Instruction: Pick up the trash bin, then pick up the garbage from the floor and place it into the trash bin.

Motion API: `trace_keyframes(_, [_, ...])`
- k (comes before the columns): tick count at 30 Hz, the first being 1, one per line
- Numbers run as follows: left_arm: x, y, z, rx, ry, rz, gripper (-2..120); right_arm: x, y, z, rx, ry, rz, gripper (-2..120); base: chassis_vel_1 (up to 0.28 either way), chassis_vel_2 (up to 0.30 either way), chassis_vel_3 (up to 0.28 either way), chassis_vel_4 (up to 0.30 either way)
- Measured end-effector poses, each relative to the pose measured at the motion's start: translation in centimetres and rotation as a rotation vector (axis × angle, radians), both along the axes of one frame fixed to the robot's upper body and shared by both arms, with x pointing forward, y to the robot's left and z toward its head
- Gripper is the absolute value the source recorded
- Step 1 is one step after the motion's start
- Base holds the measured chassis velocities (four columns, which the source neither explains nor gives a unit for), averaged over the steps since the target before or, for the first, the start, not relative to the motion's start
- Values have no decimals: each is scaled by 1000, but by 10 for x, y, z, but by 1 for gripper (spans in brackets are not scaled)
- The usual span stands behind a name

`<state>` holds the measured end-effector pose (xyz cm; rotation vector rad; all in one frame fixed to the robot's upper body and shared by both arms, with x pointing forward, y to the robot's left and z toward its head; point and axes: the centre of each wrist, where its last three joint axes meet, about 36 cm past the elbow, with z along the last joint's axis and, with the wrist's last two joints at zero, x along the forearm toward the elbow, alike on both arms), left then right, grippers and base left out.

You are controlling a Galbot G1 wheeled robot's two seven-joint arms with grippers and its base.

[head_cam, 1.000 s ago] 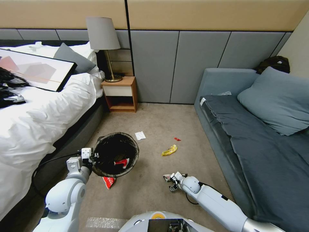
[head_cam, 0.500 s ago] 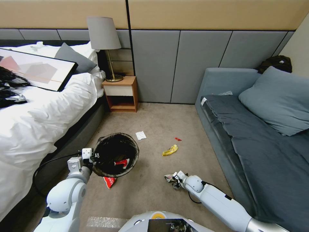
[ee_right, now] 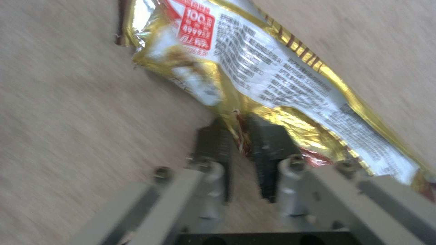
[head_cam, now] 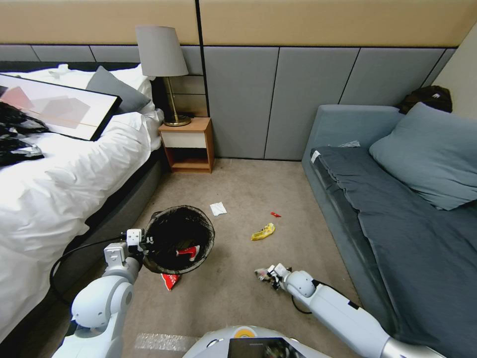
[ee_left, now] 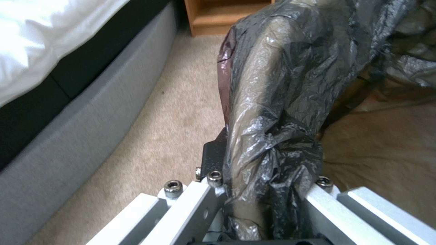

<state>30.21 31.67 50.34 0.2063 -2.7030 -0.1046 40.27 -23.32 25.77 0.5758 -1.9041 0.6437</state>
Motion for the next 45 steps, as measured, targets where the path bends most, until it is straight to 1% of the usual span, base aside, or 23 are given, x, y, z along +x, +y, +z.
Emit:
trace_keyframes(5, [1,0,-1,2,2,0,0,8,-3,18,32,-44,-25,0,0,0,0,0])
trace_keyframes(13, [2,0,-1,4,4,-3,0,21,-19,53,81,-127,-87,0,0,0,0,0])
trace_keyframes(15, [2,0,-2,5,6,-3,0,24,-21,80,129,-183,-108,0,0,0,0,0])
trace_keyframes(17, [2,0,-2,6,7,-3,0,24,-21,90,150,-203,-111,0,0,0,0,0])
trace_keyframes(18, [2,0,-2,6,7,-4,0,24,-18,114,197,-245,-109,0,0,0,0,0])
trace_keyframes(19, [2,0,-2,6,7,-4,0,24,-18,114,197,-245,-109,0,0,0,0,0])
trace_keyframes(21, [2,0,-1,8,6,-4,0,22,-13,152,270,-312,-108,0,0,0,0,0])
trace_keyframes(24, [2,-1,-1,8,6,-6,0,21,-8,173,309,-348,-97,0,0,0,0,0])
trace_keyframes(25, [2,-2,-1,6,4,-8,0,20,-2,201,363,-390,-79,0,0,0,0,0])
trace_keyframes(27, [2,-2,0,6,3,-7,0,19,1,212,388,-405,-72,0,0,0,0,0])
trace_keyframes(30, [2,-4,-1,0,4,-10,0,19,22,279,579,-447,-13,0,0,0,0,0])
trace_keyframes(31, [2,-4,-1,0,4,-10,0,19,22,279,579,-447,-13,0,0,0,0,0])
trace_keyframes(32, [2,-5,-2,-2,5,-10,0,22,35,321,676,-479,46,0,0,0,0,0])
trace_keyframes(33, [2,-6,-3,-3,6,-9,0,23,44,339,725,-478,83,0,0,0,0,0])
trace_keyframes(35, [2,-6,-3,-4,6,-9,0,23,48,346,745,-476,102,0,0,0,0,0])
trace_keyframes(36, [3,-7,-4,-6,7,-8,0,26,65,372,806,-467,170,0,0,0,0,0])
trace_keyframes(37, [3,-7,-4,-6,7,-8,0,26,65,372,806,-467,170,0,0,0,0,0])
trace_keyframes(38, [3,-7,-5,-8,8,-8,0,27,74,385,829,-464,208,0,0,0,0,0])
trace_keyframes(39, [3,-7,-6,-8,9,-7,0,33,93,405,850,-449,276,0,0,0,0,0])
trace_keyframes(40, [3,-7,-6,-8,9,-7,0,33,93,405,850,-449,276,0,0,0,0,0])
trace_keyframes(42, [4,-7,-7,-10,11,-5,0,43,116,418,844,-436,339,0,0,0,0,0])
trace_keyframes(44, [4,-7,-7,-10,11,-5,0,43,116,418,844,-436,339,0,0,0,0,0])
trace_keyframes(45, [5,-6,-8,-13,12,0,0,51,140,416,828,-399,375,0,0,0,0,0])
